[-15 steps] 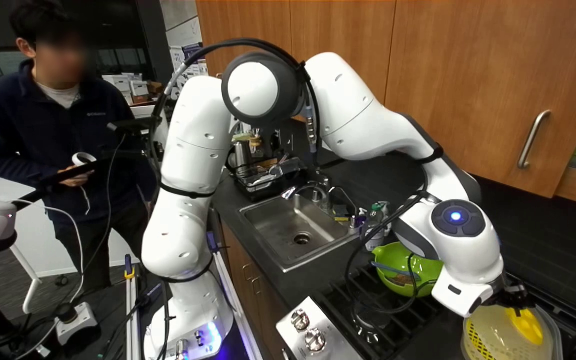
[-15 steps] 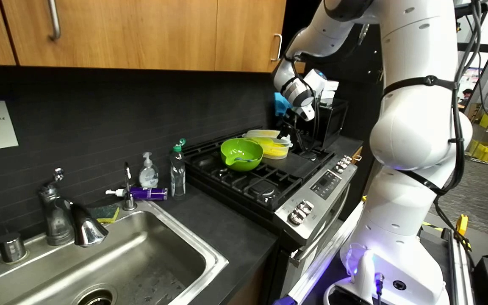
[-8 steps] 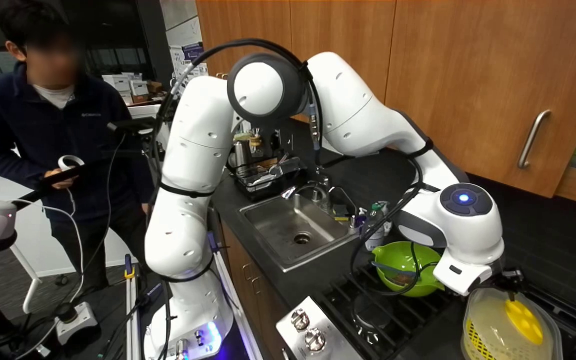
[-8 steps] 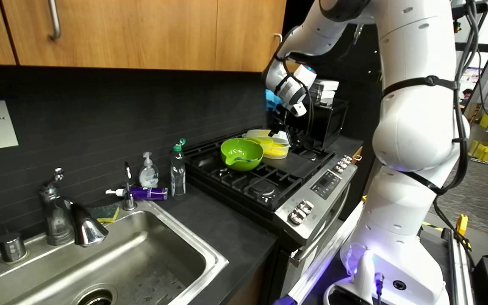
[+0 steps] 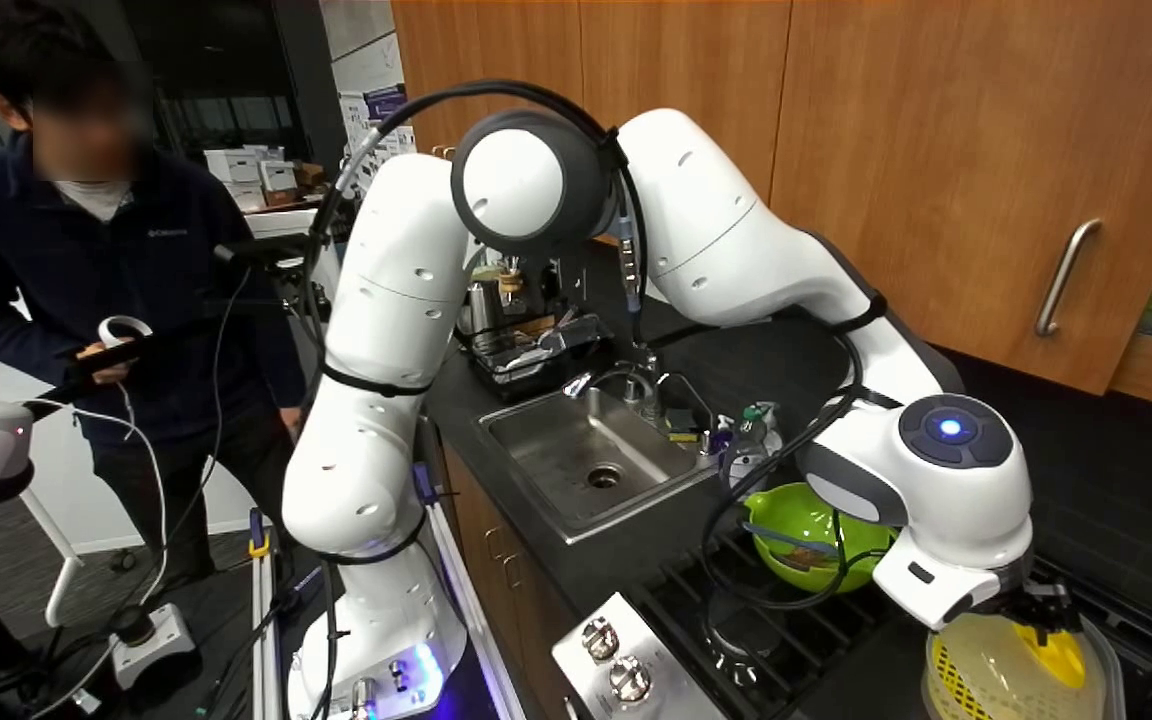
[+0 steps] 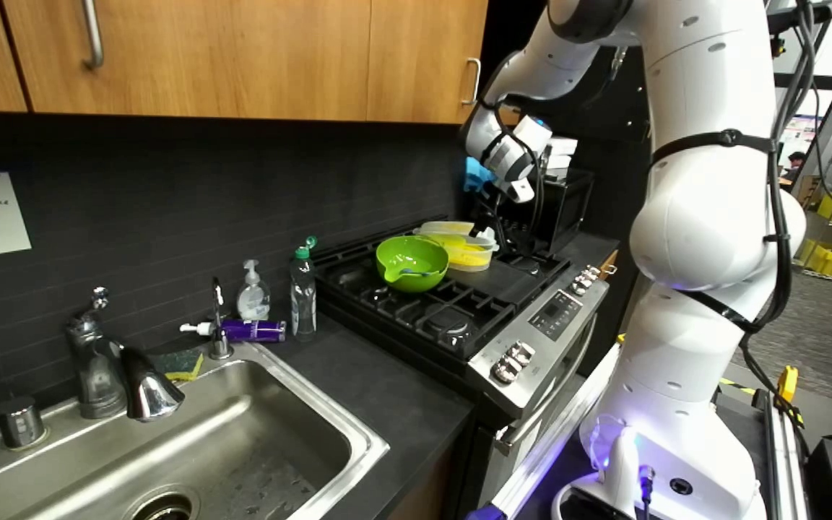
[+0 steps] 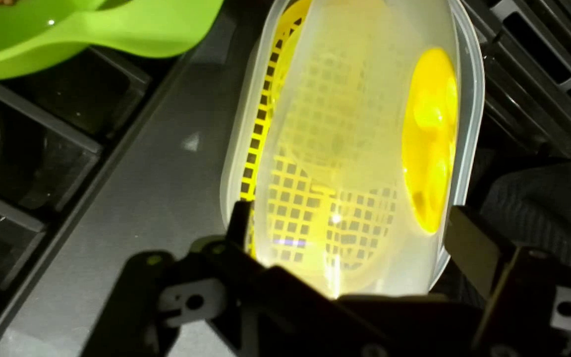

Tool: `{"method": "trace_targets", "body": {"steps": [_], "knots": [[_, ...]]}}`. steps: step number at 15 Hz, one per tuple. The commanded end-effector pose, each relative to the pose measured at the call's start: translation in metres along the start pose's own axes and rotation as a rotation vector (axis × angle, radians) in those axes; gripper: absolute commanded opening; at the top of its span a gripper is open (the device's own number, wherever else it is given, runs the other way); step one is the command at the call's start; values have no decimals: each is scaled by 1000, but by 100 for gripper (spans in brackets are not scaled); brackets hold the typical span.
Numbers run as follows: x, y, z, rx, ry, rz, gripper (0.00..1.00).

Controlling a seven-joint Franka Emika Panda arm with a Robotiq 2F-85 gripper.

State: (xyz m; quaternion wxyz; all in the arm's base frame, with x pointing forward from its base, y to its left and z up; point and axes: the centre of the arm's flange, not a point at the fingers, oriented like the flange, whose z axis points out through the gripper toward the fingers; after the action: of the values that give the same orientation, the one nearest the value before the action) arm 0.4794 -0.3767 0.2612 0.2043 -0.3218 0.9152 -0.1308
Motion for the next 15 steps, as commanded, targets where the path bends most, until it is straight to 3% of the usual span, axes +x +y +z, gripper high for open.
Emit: {"method": "trace_targets", "body": {"steps": [1,15], "knots": [[5,-4,2,-6,-7,28,100],[10,-4,24,-15,4,37,100]]}}
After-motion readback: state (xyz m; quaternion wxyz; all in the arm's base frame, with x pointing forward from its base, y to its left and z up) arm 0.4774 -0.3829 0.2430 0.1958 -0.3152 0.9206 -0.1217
